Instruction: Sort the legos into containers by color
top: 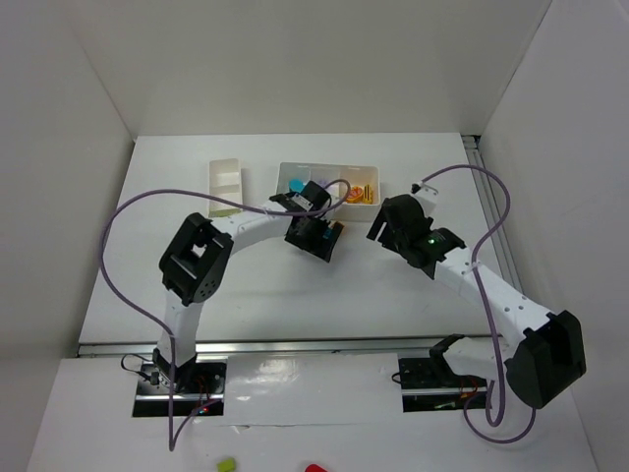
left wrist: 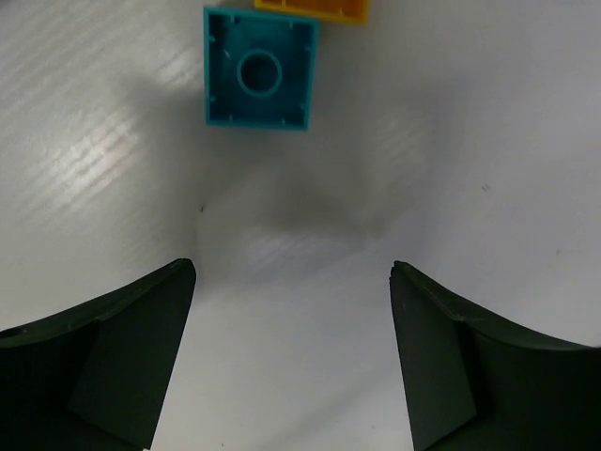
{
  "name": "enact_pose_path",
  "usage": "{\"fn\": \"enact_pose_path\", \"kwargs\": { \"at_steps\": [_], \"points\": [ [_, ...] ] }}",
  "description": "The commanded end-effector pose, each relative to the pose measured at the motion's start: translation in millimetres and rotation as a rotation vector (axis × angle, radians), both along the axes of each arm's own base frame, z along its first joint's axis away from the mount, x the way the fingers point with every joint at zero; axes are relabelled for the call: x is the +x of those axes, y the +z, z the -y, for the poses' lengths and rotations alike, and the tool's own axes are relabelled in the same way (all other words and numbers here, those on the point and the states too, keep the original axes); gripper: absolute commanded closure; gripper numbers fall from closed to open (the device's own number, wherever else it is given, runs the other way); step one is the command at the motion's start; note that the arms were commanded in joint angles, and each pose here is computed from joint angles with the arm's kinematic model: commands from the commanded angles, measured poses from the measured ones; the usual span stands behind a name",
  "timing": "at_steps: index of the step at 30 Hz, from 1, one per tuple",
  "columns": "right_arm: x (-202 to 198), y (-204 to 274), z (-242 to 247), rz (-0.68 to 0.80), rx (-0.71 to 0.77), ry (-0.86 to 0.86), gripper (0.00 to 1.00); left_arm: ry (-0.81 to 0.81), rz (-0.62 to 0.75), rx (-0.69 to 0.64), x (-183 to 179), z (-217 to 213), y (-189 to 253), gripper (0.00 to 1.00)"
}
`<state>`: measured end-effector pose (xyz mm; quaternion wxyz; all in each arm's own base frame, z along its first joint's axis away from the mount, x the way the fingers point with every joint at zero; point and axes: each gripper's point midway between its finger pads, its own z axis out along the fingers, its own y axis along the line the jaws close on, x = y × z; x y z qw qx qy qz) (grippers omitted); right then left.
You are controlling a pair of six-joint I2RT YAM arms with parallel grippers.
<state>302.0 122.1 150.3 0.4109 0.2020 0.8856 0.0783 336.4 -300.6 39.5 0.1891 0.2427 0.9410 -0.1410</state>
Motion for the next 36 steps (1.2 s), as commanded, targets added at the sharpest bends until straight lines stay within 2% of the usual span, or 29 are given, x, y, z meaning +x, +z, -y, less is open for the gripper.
{"fn": "enact_pose_path", "kwargs": {
  "at_steps": [1, 8, 11, 15, 16, 19, 20, 21, 26, 27, 28, 30, 31, 32, 34, 36],
  "points": [
    [-7, -5, 9, -0.016, -0.003, -0.033, 0.22, -0.039, 0.073, -0.020, 26, 14, 7, 0.08],
    [-7, -8, 7, -0.029, -0.003, -0.027, 0.22, 0.003, 0.174, 0.042, 71, 22, 3, 0.17],
    [-5, -5, 9, -0.021, -0.005, -0.030, 0.22, 0.012, 0.170, 0.099, 79, 18, -9, 0.20],
    [-4, -8, 9, -0.029, -0.010, -0.030, 0.22, 0.012, 0.175, 0.095, 83, 22, -8, 0.27],
    [-4, -8, 9, -0.029, -0.010, -0.030, 0.22, 0.012, 0.175, 0.095, 83, 22, -8, 0.38],
    [-3, -4, 8, -0.022, -0.012, -0.024, 0.22, 0.013, 0.162, 0.078, 81, 25, -8, 0.58],
    [-3, -7, 7, -0.033, -0.011, -0.017, 0.22, 0.014, 0.173, 0.070, 82, 25, -1, 0.73],
    [-1, -6, 6, -0.025, -0.006, -0.017, 0.22, 0.014, 0.173, 0.070, 81, 24, 3, 0.76],
    [5, -15, -12, -0.038, 0.004, 0.058, 0.22, 0.039, 0.142, 0.076, 54, 5, 22, 0.77],
    [6, -27, -20, -0.074, -0.007, 0.119, 0.22, 0.048, 0.140, 0.071, 48, 1, 27, 0.84],
    [12, -29, -32, -0.077, 0.005, 0.172, 0.22, 0.059, 0.131, 0.051, 32, -8, 39, 1.00],
    [14, -36, -53, -0.123, -0.011, 0.282, 0.22, 0.076, 0.109, 0.021, 16, -18, 48, 1.00],
    [15, -57, -58, -0.185, -0.069, 0.326, 0.20, 0.110, 0.096, 0.005, 11, -27, 52, 1.00],
    [21, -57, -61, -0.191, -0.105, 0.336, 0.18, 0.130, 0.087, 0.006, -2, -41, 58, 1.00],
    [28, -76, -62, -0.233, -0.179, 0.364, 0.17, 0.204, 0.065, 0.027, -7, -67, 63, 1.00],
    [40, -80, -68, -0.211, -0.197, 0.390, 0.15, 0.258, 0.079, 0.034, -9, -88, 76, 1.00]
  ]
}}
